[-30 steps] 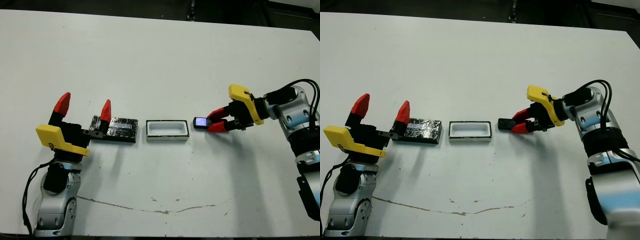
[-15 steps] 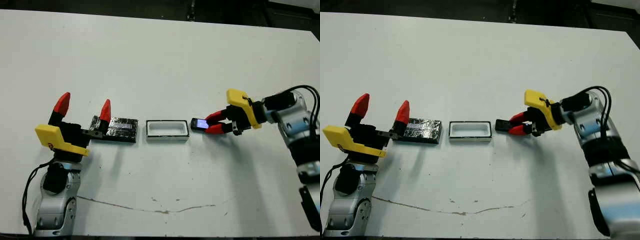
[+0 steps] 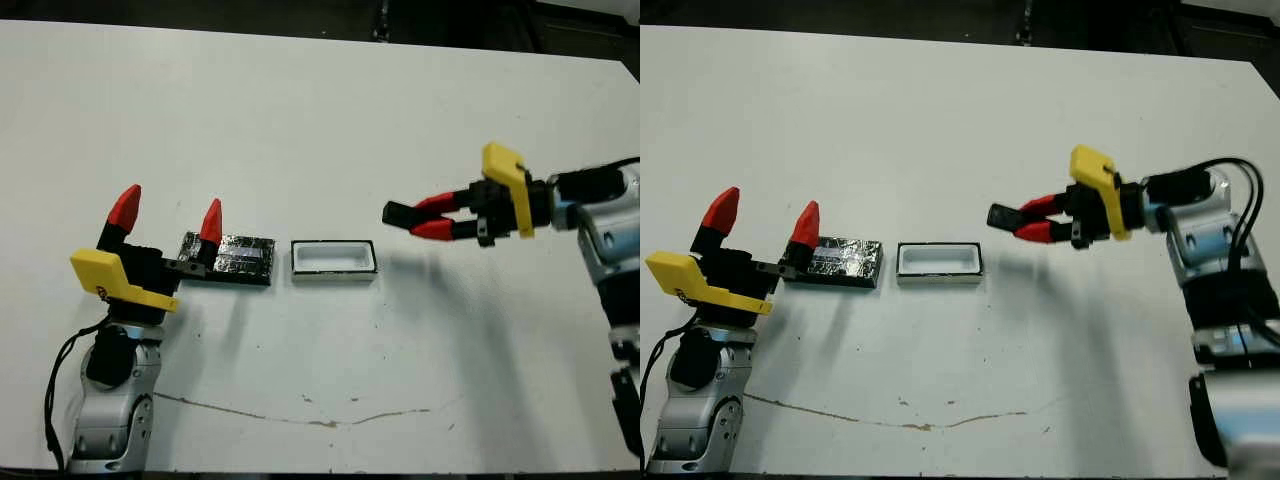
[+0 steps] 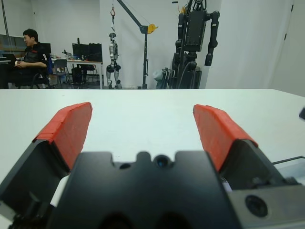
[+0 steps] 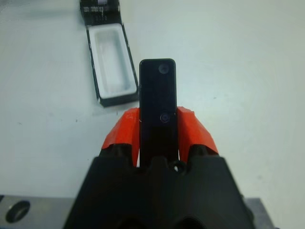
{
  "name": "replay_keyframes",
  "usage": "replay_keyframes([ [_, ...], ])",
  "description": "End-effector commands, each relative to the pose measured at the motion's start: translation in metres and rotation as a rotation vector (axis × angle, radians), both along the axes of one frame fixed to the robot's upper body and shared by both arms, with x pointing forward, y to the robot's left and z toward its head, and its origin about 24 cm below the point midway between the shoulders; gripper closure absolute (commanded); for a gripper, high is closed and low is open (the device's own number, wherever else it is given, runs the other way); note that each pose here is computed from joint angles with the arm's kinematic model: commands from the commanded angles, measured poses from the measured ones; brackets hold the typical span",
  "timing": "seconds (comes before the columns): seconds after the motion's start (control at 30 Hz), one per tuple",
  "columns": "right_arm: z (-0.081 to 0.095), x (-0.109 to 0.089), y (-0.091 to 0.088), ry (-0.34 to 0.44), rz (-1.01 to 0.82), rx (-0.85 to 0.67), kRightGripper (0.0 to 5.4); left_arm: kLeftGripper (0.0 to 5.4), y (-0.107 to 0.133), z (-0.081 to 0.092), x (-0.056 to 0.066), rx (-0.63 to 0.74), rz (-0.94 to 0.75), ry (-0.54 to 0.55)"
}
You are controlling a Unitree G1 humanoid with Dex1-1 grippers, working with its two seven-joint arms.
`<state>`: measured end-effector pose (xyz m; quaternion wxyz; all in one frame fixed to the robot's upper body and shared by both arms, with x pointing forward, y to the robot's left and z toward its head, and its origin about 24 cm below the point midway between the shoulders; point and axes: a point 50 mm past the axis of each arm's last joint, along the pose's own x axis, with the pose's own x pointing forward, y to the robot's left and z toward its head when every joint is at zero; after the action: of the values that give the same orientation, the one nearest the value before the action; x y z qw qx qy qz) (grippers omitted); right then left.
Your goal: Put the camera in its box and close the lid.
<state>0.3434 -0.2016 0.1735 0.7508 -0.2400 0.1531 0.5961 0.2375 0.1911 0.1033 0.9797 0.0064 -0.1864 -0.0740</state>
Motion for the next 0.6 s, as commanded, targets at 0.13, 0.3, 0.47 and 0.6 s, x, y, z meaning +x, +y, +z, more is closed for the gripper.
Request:
replay_keyframes([
  [0.13, 0.002, 0.004, 0.023, 0.041, 0.085, -0.012, 3.73, 0.00, 0.001, -0.005, -0.002, 0.009, 0.009, 0.024],
  [0.3, -0.002, 0.006, 0.045, 0.039, 0.164, -0.023, 3.73, 0.00, 0.000, -0.005, -0.003, 0.004, -0.001, 0.029],
  [0.47, -0.007, 0.006, 0.064, 0.056, 0.206, -0.032, 3.73, 0.00, 0.000, -0.005, -0.003, 0.012, 0.002, 0.028],
  [0.6, -0.015, 0.005, 0.074, 0.077, 0.232, 0.006, 3.73, 0.00, -0.001, -0.006, -0.003, 0.011, -0.002, 0.023],
])
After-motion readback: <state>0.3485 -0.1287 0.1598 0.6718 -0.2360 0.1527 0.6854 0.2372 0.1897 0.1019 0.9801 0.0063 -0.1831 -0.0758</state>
